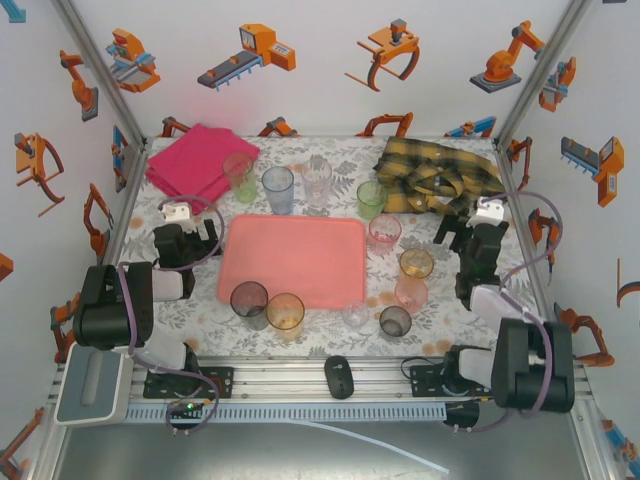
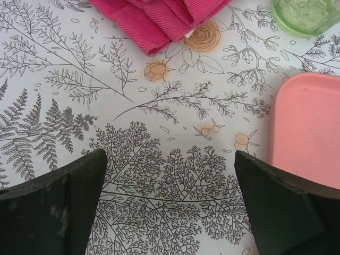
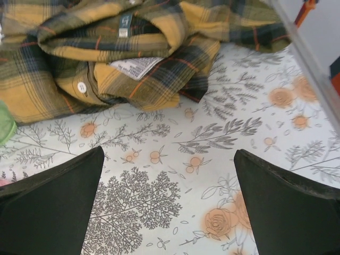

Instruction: Place the glasses into the tray

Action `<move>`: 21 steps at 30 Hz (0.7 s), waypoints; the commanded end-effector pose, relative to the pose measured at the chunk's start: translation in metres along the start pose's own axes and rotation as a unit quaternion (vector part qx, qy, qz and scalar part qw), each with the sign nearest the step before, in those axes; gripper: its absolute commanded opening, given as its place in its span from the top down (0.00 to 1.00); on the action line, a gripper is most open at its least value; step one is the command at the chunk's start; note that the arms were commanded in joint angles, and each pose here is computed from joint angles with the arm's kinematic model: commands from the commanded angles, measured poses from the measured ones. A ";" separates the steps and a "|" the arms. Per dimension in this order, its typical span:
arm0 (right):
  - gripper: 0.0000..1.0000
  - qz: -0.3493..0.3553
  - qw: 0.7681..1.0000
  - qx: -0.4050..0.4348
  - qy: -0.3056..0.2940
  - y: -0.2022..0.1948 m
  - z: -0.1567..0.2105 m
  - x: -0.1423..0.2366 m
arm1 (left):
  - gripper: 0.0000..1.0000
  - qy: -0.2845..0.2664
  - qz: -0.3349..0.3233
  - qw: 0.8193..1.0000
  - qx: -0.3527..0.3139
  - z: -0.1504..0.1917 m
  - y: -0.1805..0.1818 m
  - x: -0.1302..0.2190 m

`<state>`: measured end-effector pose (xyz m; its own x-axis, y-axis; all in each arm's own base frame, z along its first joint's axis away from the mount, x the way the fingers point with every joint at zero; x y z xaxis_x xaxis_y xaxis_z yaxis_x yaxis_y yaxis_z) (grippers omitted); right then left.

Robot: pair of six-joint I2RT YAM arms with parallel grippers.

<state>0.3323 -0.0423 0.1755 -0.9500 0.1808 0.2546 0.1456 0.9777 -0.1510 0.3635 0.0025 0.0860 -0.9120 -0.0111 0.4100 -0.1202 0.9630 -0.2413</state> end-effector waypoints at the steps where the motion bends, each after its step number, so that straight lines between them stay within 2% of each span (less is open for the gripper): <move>1: 0.01 0.030 0.999 -0.017 0.015 -0.013 -0.019 0.010 | 0.03 -0.017 0.004 1.000 -0.009 -0.016 -0.006 -0.001; 8: 0.01 0.020 0.994 -0.061 0.086 -0.015 -0.032 0.027 | 0.03 0.005 -0.010 1.000 -0.006 -0.029 -0.007 0.000; 15: 0.01 0.008 0.992 -0.070 0.109 -0.013 -0.038 0.039 | 0.03 0.052 -0.012 0.999 0.004 -0.027 -0.010 0.000; 21: 0.01 0.003 0.988 -0.076 0.132 -0.013 -0.040 0.043 | 0.03 0.066 0.001 0.998 0.000 -0.023 -0.013 0.004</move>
<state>0.3016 -0.0426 0.2109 -0.8480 0.1928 0.4936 0.1988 0.9792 -0.0409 0.3741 0.0007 0.1070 -0.8615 -0.0037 0.5078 -0.1413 0.9623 -0.2325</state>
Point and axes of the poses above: each hand's point on the last joint's axis, 136 mm out from that joint toward the fingers, its own x axis back along the fingers, its own y axis along the line the jaws close on, z = x × y, the point moved 3 cm from there along x, back along the fingers, and after that the axes turned 12 degrees about x, right-handed, at the moved point
